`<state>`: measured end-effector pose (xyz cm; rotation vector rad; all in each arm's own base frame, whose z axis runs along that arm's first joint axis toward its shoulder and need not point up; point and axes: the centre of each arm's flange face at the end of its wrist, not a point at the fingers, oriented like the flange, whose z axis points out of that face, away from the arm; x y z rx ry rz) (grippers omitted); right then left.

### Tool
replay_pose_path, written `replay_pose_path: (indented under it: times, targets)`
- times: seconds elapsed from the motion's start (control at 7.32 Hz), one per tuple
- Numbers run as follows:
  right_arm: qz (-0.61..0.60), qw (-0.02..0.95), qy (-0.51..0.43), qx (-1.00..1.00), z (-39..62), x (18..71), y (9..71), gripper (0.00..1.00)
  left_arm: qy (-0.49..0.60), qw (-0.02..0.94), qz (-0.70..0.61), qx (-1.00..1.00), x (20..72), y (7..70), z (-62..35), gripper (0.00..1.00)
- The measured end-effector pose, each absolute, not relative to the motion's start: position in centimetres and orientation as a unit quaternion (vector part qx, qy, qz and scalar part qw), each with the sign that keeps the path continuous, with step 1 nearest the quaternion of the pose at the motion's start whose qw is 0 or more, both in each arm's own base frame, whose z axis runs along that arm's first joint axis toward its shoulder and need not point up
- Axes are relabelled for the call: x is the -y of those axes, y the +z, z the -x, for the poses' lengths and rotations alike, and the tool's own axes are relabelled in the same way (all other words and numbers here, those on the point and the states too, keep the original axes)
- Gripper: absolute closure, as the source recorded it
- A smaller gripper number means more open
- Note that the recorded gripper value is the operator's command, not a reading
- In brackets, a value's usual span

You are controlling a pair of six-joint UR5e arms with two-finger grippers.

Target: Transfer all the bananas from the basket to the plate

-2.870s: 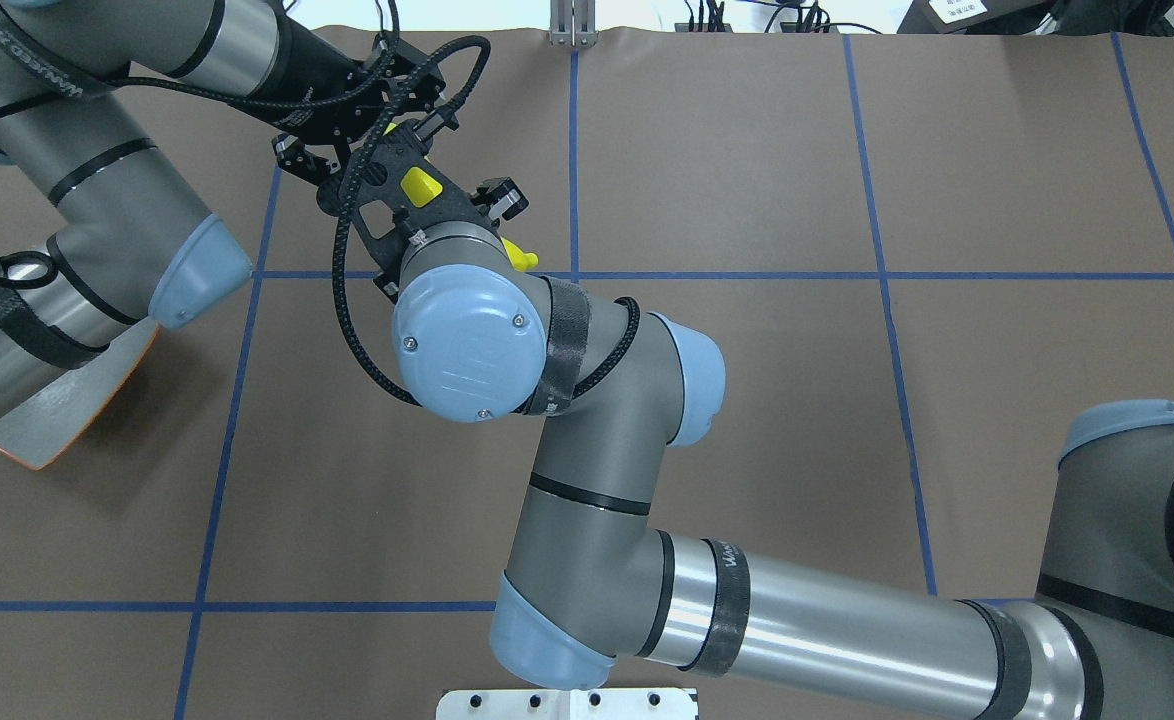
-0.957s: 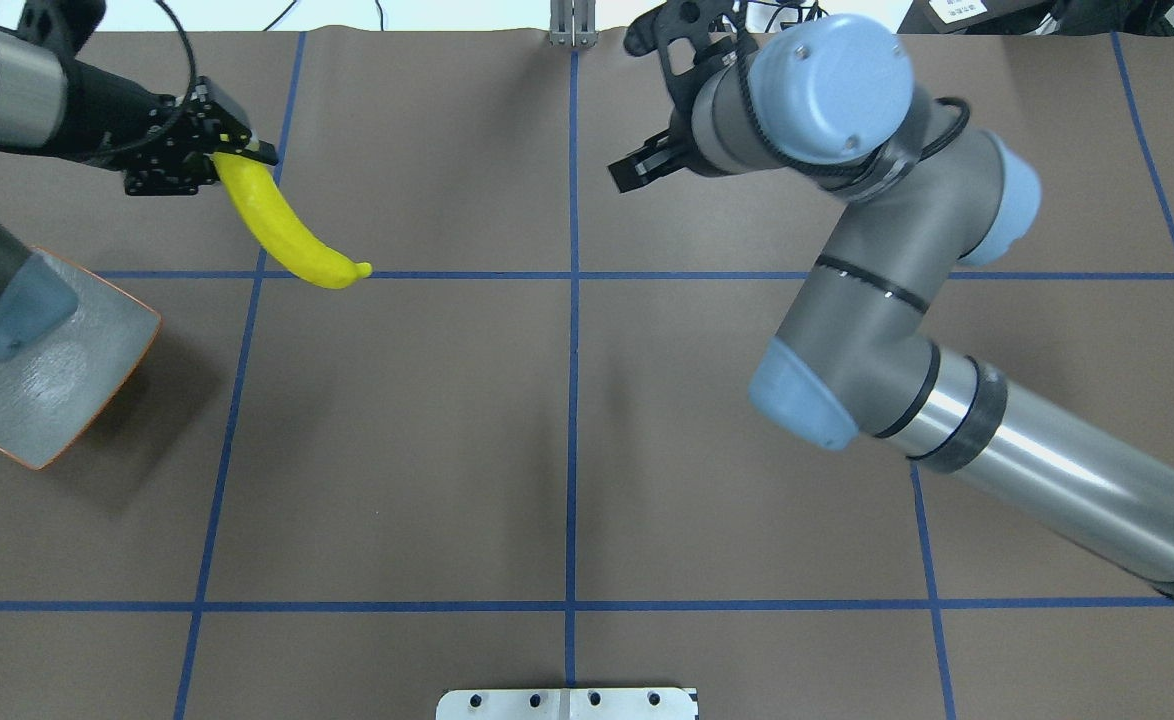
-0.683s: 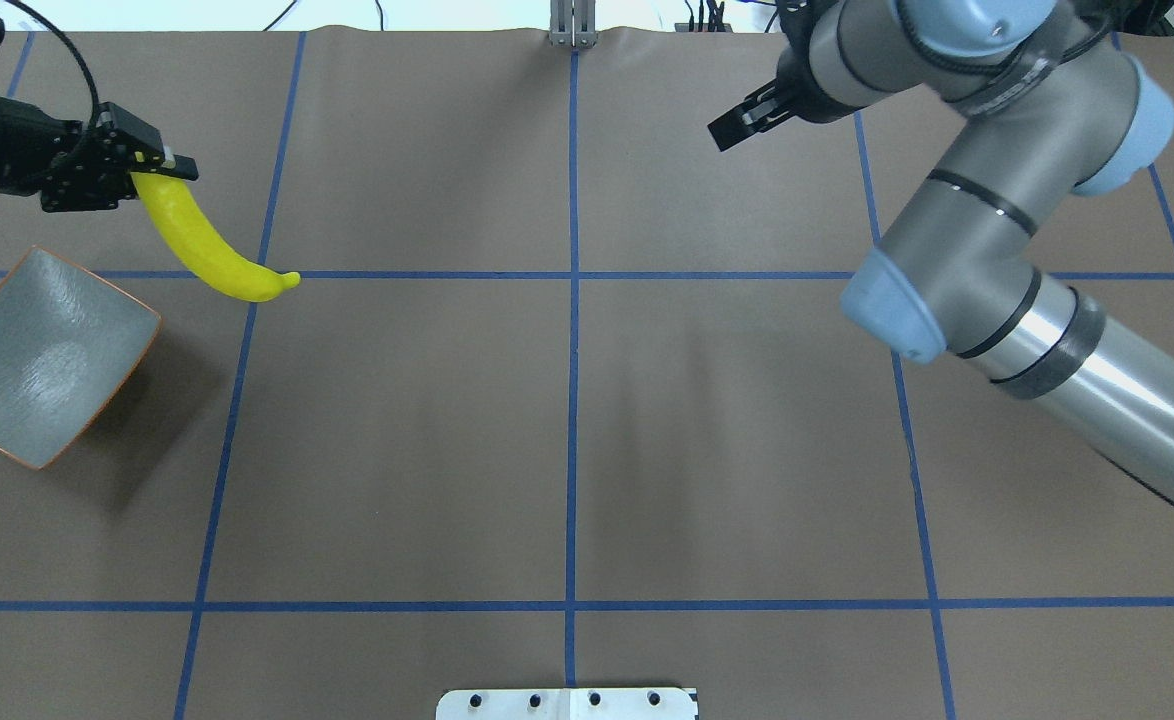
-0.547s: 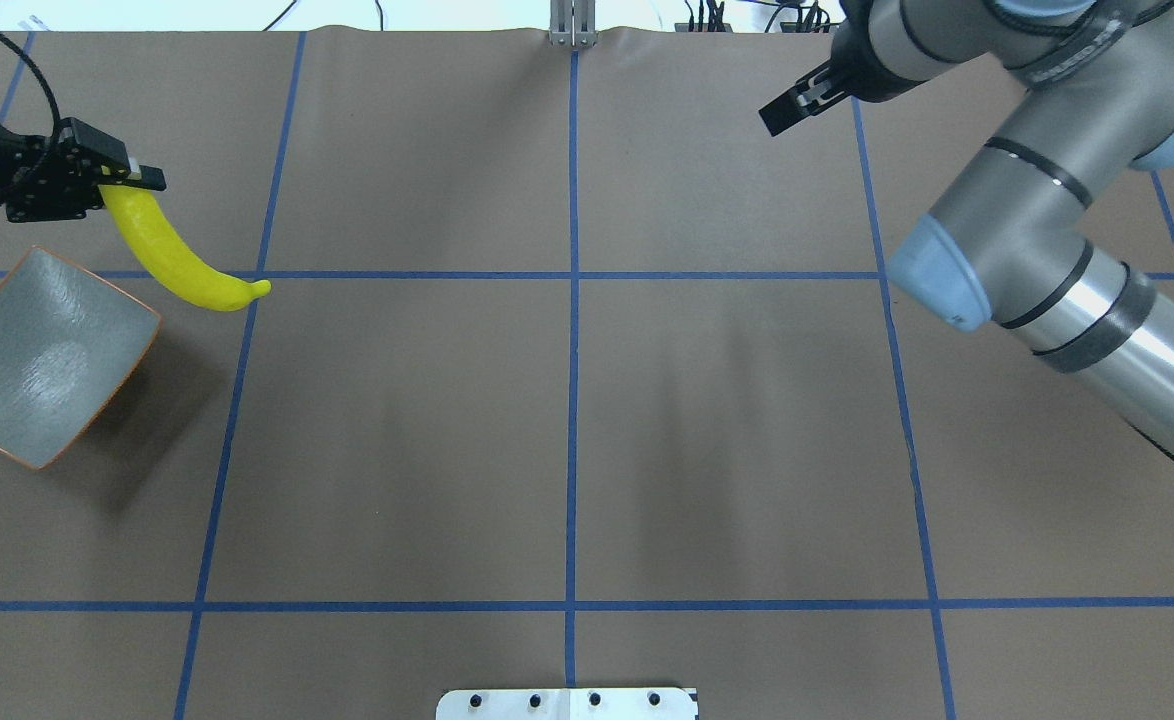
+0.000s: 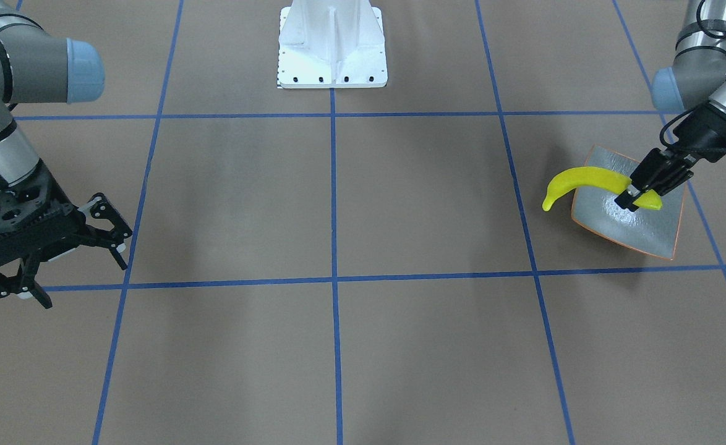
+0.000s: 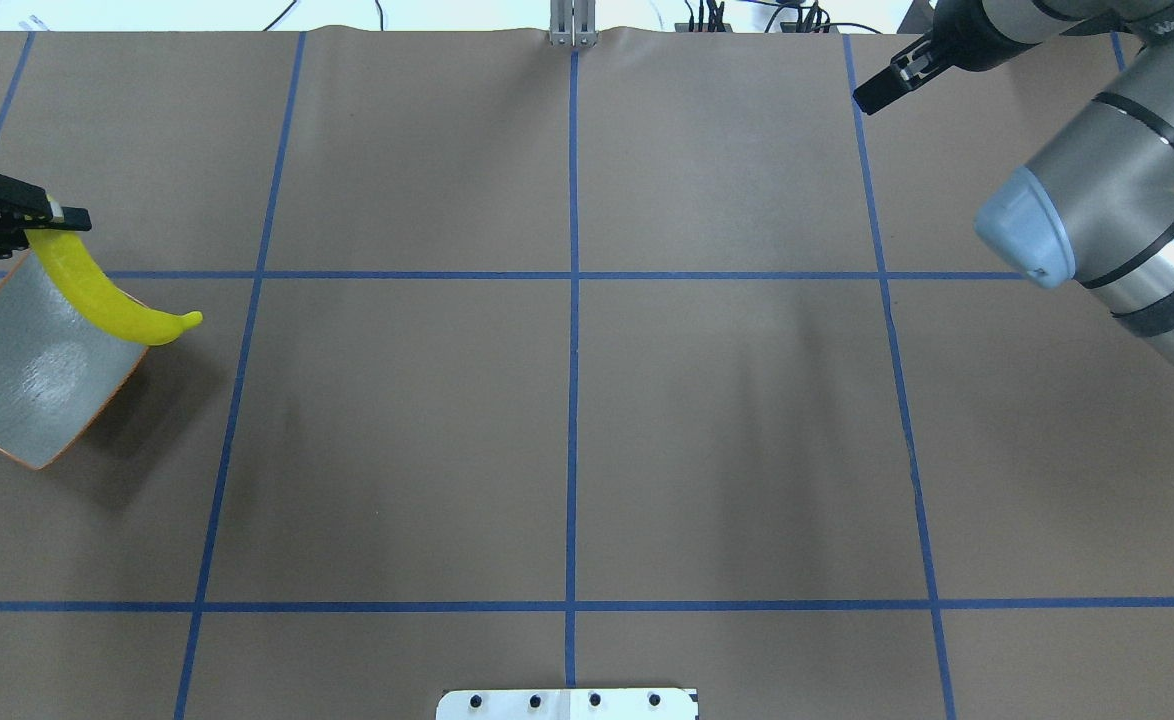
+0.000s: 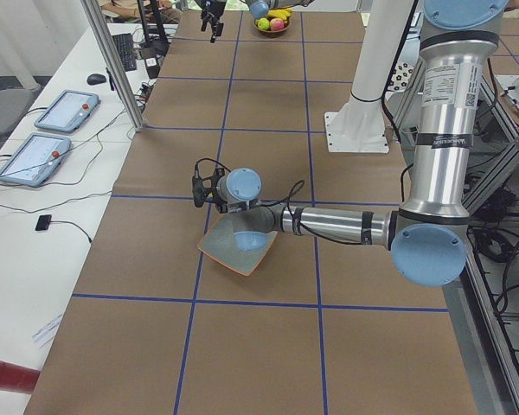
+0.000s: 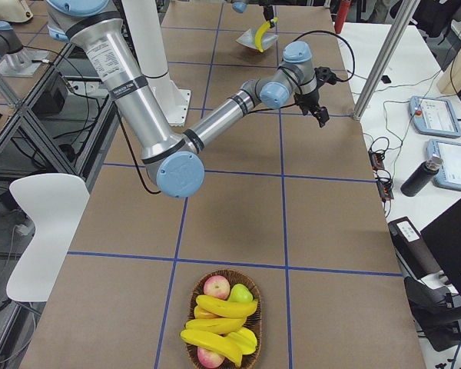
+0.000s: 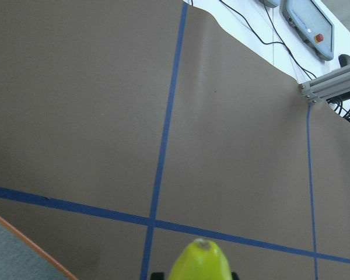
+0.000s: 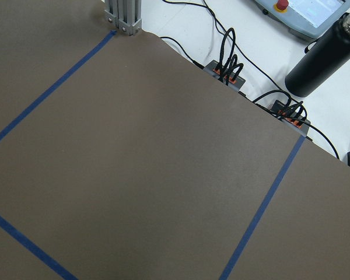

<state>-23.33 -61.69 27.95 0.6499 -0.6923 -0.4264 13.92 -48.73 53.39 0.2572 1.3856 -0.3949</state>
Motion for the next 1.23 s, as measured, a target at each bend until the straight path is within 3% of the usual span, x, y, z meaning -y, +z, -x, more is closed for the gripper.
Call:
replay_pose_path:
  times: [0.14, 0.27, 0.41, 0.55, 1.23]
  targets:
    - [-0.31, 0.867, -0.208, 0.331, 22.7, 61.8, 28.3, 0.0, -0.186, 0.744, -0.113, -0.632, 48.7, 55.6, -12.3, 1.0]
    - [-0.31, 0.866, -0.21, 0.331, 22.3, 61.8, 28.5, 0.0, -0.193, 0.745, -0.105, -0.63, 48.7, 57.2, -10.9, 0.85]
    - [-0.31, 0.866, -0.211, 0.332, 22.2, 61.8, 28.5, 0.0, -0.199, 0.747, -0.097, -0.627, 48.7, 58.4, -10.3, 0.52]
    - [-0.31, 0.865, -0.212, 0.332, 22.2, 61.8, 28.6, 0.0, -0.203, 0.748, -0.091, -0.625, 48.6, 59.2, -10.0, 0.45]
    - [-0.311, 0.865, -0.212, 0.332, 22.2, 61.9, 28.4, 0.0, -0.199, 0.761, -0.087, -0.611, 48.9, 62.0, -10.1, 0.39]
